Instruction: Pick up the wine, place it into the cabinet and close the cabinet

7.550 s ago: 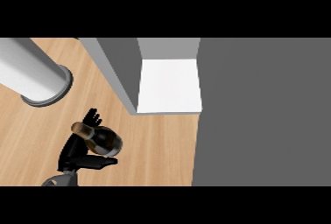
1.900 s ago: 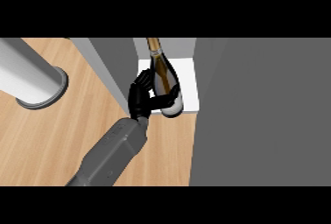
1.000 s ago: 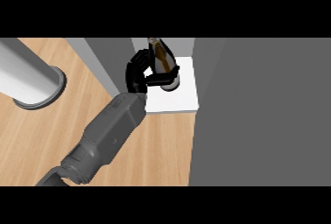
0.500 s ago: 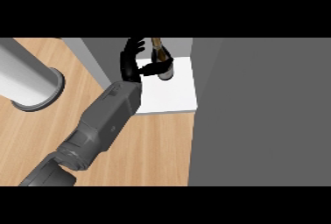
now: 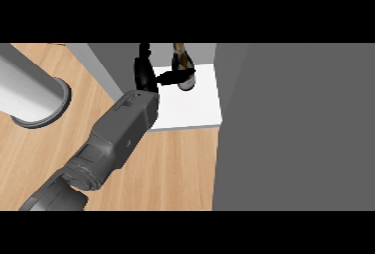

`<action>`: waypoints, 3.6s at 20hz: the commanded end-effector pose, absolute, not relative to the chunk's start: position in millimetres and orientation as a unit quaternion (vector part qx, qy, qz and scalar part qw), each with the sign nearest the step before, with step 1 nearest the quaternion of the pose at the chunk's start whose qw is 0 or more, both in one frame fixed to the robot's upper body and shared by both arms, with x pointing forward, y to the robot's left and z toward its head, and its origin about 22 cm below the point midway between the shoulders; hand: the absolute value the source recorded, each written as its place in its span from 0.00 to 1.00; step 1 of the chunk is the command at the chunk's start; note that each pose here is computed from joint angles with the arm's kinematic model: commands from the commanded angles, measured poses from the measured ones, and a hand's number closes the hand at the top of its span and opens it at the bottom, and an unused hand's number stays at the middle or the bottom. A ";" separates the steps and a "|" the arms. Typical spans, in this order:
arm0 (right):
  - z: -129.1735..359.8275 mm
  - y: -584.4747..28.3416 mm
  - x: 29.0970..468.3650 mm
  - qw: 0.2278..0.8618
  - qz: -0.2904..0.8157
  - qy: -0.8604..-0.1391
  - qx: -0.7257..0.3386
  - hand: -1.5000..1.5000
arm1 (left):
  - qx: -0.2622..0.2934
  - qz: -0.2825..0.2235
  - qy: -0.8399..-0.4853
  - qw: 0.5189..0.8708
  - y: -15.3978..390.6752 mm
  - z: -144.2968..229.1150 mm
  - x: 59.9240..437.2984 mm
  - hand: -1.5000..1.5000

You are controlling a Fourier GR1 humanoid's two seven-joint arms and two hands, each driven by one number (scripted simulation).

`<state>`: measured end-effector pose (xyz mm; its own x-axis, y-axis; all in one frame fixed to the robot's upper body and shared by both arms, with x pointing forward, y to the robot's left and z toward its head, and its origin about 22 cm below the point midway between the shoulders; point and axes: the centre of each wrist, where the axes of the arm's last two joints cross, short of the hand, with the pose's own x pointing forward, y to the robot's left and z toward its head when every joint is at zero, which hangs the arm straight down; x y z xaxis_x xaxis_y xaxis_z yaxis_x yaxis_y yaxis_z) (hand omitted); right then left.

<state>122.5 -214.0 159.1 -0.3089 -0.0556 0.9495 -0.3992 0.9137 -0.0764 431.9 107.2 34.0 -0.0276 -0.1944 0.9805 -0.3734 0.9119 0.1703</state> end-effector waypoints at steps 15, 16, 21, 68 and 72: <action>184.4 -216.8 99.0 0.546 0.145 -0.805 0.178 0.00 | 0.140 0.036 -0.774 0.617 128.4 50.9 443.1 0.00; 185.0 -214.0 97.4 0.541 0.132 -0.812 0.177 0.00 | 0.123 0.035 -0.774 0.620 118.2 30.2 431.6 0.00; 183.6 -223.8 89.3 0.552 0.127 -0.808 0.161 0.00 | 0.055 0.062 -0.793 0.603 94.2 15.4 415.4 0.00; 189.8 -202.3 73.0 0.564 0.307 -0.719 0.266 1.00 | -0.070 0.075 -0.814 0.572 157.2 32.4 173.5 0.00; 188.9 -183.2 74.7 0.544 0.332 -0.712 0.296 1.00 | -0.072 0.076 -0.814 0.572 165.2 32.5 161.5 0.00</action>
